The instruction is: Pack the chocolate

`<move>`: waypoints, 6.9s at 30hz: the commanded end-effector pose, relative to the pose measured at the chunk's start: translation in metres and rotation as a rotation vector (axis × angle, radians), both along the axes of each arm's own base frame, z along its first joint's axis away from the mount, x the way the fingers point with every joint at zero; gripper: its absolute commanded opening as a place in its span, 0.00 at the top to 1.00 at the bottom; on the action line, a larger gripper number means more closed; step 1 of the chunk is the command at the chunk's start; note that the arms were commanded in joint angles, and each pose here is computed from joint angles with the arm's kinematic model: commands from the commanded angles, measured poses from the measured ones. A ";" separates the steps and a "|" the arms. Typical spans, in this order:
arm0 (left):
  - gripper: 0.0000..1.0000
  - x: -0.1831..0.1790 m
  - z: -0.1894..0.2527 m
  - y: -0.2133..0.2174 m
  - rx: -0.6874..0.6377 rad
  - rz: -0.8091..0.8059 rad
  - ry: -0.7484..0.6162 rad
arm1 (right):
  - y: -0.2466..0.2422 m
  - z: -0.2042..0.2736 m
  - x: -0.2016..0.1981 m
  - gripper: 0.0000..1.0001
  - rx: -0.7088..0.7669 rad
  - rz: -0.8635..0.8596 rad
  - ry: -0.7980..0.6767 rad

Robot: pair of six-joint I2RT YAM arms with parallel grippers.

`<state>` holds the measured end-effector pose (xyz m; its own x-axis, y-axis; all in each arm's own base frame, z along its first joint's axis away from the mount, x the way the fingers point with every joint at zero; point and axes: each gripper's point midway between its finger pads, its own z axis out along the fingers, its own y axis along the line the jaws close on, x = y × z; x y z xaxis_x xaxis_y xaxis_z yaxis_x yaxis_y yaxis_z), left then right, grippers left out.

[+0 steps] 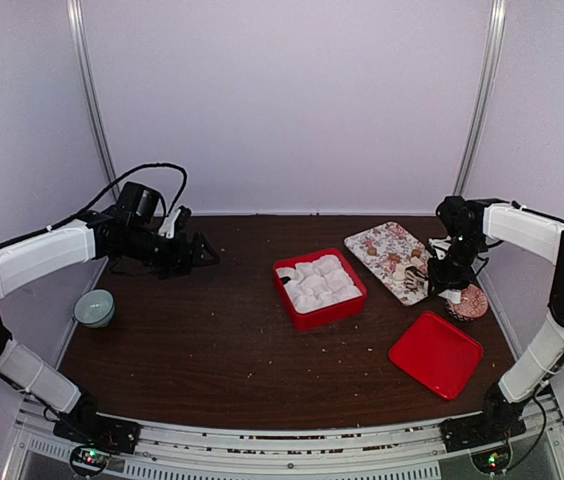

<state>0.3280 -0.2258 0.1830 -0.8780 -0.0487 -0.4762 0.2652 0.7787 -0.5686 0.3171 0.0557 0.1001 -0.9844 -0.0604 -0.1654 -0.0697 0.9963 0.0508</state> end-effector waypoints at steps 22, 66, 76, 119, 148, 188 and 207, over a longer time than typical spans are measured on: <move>0.03 0.011 0.015 -0.004 -0.022 -0.012 -0.057 | 0.030 0.083 -0.012 0.72 0.188 0.006 -0.178; 0.03 0.008 0.010 0.000 0.002 -0.002 -0.041 | 0.258 0.049 0.001 0.67 0.396 0.402 -0.046; 0.03 0.011 0.008 -0.001 0.004 -0.005 -0.035 | 0.253 0.040 -0.002 0.65 0.355 0.421 -0.024; 0.03 0.015 0.015 -0.005 -0.021 -0.004 -0.050 | -0.018 0.035 0.000 0.61 0.087 -0.126 -0.088; 0.03 0.018 0.006 -0.007 -0.014 0.001 -0.021 | -0.009 0.009 0.042 0.59 0.091 -0.082 -0.032; 0.03 -0.003 0.010 0.002 -0.021 -0.016 -0.059 | 0.065 0.108 -0.009 0.74 0.199 0.146 -0.180; 0.04 -0.011 0.005 0.006 -0.011 -0.019 -0.046 | 0.197 0.084 -0.063 0.73 0.331 0.485 -0.045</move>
